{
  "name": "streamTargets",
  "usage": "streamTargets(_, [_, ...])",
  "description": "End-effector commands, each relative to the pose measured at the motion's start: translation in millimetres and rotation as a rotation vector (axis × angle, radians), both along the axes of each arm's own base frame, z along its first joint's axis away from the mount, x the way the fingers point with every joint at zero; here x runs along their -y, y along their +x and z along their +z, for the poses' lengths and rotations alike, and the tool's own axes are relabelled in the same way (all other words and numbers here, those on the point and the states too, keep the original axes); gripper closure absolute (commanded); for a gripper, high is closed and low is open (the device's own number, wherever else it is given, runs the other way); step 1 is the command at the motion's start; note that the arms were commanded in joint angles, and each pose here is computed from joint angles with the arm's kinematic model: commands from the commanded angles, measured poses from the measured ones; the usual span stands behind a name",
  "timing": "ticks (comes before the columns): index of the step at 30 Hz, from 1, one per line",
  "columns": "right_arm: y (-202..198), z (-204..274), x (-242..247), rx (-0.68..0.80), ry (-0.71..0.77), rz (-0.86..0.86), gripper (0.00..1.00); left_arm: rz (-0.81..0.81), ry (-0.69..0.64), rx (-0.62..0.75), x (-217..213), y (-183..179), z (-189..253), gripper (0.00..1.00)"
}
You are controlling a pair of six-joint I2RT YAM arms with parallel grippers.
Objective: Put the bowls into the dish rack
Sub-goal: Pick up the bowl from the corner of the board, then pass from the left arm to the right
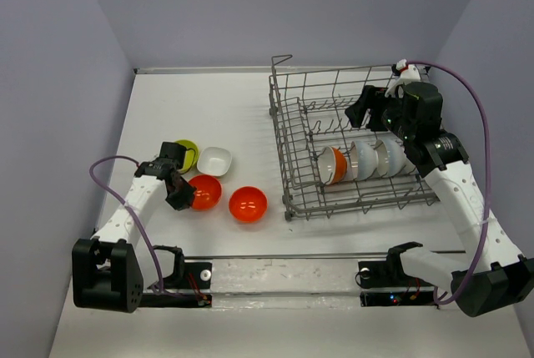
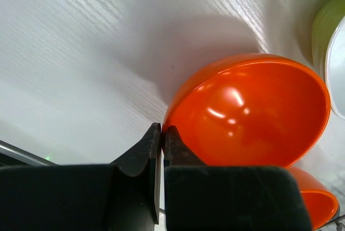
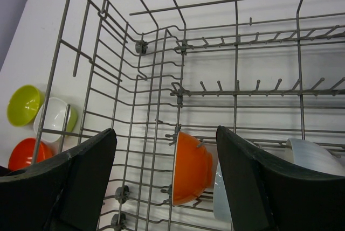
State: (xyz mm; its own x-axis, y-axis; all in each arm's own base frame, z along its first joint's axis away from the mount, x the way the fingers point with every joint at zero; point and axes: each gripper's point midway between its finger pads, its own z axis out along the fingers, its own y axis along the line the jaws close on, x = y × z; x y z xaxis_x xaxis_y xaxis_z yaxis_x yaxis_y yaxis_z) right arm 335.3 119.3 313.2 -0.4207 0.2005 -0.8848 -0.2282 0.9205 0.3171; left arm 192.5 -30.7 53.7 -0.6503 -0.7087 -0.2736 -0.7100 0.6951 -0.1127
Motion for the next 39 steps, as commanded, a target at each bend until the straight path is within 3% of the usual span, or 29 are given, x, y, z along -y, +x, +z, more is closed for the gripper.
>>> streamTargets(1, [2,7,-4,0.03,-0.003,0.019,0.2,-0.029,-0.012,0.011,3,2,4,1.0])
streamTargets(22, [8,2,-2,0.012,-0.011,-0.008,0.21,-0.244,-0.112,0.193,28,19,62,1.0])
streamTargets(33, [18,26,-20,0.011,0.064,0.048,0.23,-0.361,-0.145,0.504,54,76,136,1.0])
streamTargets(39, [22,43,-61,0.012,0.078,0.141,0.24,-0.398,-0.224,0.642,77,106,162,1.0])
